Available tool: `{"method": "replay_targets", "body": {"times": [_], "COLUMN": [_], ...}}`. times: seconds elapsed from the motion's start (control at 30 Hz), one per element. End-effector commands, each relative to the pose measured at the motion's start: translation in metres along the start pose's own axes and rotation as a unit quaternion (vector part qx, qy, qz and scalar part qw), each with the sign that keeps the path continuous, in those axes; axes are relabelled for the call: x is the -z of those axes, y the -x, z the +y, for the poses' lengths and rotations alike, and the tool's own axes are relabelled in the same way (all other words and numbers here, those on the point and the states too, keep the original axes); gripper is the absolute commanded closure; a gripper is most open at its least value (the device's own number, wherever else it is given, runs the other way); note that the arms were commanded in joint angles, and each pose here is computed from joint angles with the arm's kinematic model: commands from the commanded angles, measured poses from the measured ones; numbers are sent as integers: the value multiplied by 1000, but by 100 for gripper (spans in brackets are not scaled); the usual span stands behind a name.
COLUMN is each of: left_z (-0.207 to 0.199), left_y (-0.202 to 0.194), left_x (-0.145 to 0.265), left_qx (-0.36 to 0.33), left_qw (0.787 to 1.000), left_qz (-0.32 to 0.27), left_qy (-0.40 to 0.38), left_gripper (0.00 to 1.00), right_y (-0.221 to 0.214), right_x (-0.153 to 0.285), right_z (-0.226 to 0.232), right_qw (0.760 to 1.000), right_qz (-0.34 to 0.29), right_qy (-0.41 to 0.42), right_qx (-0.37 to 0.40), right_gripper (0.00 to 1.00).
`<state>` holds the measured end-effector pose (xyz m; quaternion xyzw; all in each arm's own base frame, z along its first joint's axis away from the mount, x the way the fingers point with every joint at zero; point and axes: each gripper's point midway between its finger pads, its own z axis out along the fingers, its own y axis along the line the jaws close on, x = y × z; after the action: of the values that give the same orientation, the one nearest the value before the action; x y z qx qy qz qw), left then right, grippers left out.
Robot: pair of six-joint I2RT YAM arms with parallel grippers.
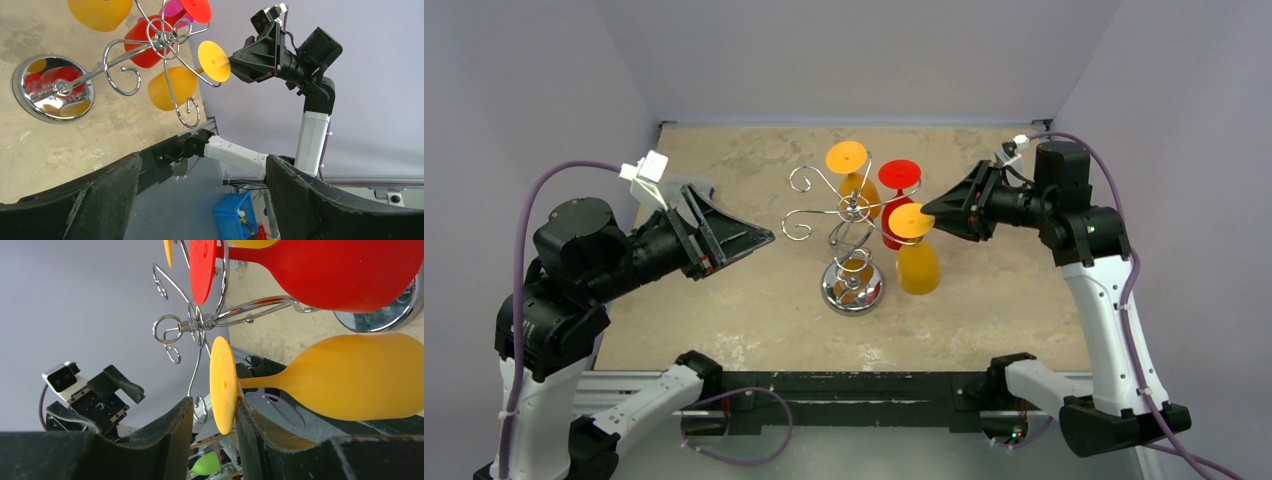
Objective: Take the wine glass off the wine glass rack
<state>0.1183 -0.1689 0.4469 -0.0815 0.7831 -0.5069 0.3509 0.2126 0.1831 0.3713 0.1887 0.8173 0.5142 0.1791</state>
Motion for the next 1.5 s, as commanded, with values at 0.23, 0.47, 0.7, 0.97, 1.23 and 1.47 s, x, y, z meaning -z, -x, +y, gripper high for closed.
{"method": "replay_targets", "body": {"times": [0.23, 0.47, 0.7, 0.97, 1.23, 1.47], "left_z": [-5, -5, -3, 0, 2, 5], "left_y": [4, 3, 1, -2, -4, -4], "left_x": [3, 5, 9, 15, 13, 13], "left_qx": [-4, -6, -7, -8, -5, -7], "left_qw": [1000, 1000, 1000, 1000, 1000, 1000], "left_qz": [-16, -17, -17, -20, -7, -5], "left_qy": [-14, -13, -11, -6, 1, 12], "left_gripper": [9, 9, 9, 9, 9, 9], "right_y": [-6, -7, -6, -6, -11, -15], "right_x": [0, 0, 1, 2, 6, 9], "right_z": [-2, -8, -7, -8, -10, -4], "right_qw": [1000, 1000, 1000, 1000, 1000, 1000], "right_qz": [11, 6, -3, -6, -8, -1], "right_qy": [7, 1, 0, -1, 1, 10], "right_qx": [14, 13, 14, 12, 8, 17], "right_gripper": [70, 76, 88, 100, 100, 100]}}
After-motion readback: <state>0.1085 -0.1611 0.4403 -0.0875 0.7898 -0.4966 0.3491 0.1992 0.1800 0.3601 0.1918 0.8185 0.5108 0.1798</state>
